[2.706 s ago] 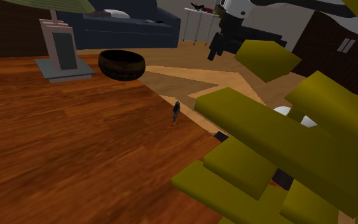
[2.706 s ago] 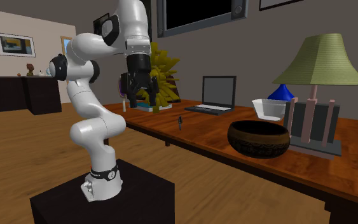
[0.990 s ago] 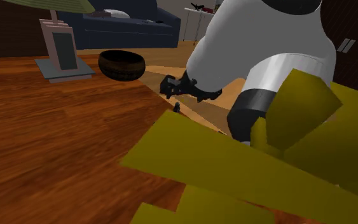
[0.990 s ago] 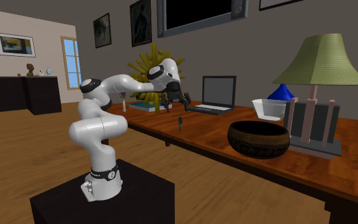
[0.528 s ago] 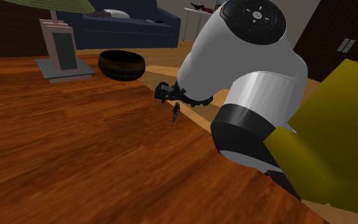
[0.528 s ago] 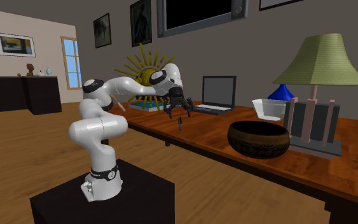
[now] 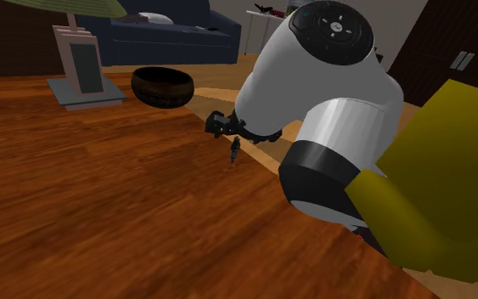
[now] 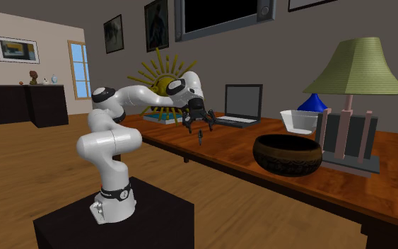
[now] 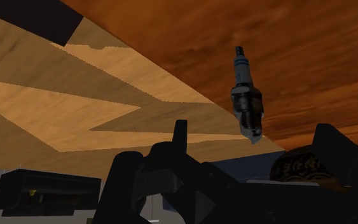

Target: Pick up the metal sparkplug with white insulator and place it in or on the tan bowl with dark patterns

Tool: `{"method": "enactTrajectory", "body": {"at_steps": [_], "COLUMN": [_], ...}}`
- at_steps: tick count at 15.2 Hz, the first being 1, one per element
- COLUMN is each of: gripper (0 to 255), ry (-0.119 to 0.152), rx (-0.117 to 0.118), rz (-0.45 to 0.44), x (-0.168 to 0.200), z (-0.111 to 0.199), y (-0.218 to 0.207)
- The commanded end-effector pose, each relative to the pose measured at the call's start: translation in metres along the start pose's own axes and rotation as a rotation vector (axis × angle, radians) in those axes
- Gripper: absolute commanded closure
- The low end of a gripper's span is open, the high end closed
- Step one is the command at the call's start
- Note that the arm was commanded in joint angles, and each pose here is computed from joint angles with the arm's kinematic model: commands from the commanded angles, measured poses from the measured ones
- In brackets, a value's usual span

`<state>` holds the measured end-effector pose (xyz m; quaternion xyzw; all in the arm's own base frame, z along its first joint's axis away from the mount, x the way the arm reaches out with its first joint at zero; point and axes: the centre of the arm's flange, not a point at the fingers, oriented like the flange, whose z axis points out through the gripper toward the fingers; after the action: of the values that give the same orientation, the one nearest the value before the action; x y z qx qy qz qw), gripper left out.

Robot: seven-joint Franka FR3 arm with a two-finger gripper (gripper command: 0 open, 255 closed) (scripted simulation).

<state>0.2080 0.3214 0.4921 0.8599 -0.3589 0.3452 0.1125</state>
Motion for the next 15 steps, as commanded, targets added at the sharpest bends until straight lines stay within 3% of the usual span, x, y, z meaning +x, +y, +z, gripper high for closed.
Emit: {"method": "enactTrajectory", "body": {"at_steps": [1,2,11,15], "gripper": [0,255,255,255], "ry": [0.009,0.009,0.009,0.009], "rx": [-0.01,-0.01,-0.01,-0.01], "rz": [-0.001,-0.001,-0.001,-0.001], "x": [-0.002,-0.002,-0.002,0.013], "z": [0.004,0.003,0.004,-0.012], "y": [0.0,0.0,0.0,-0.002]}}
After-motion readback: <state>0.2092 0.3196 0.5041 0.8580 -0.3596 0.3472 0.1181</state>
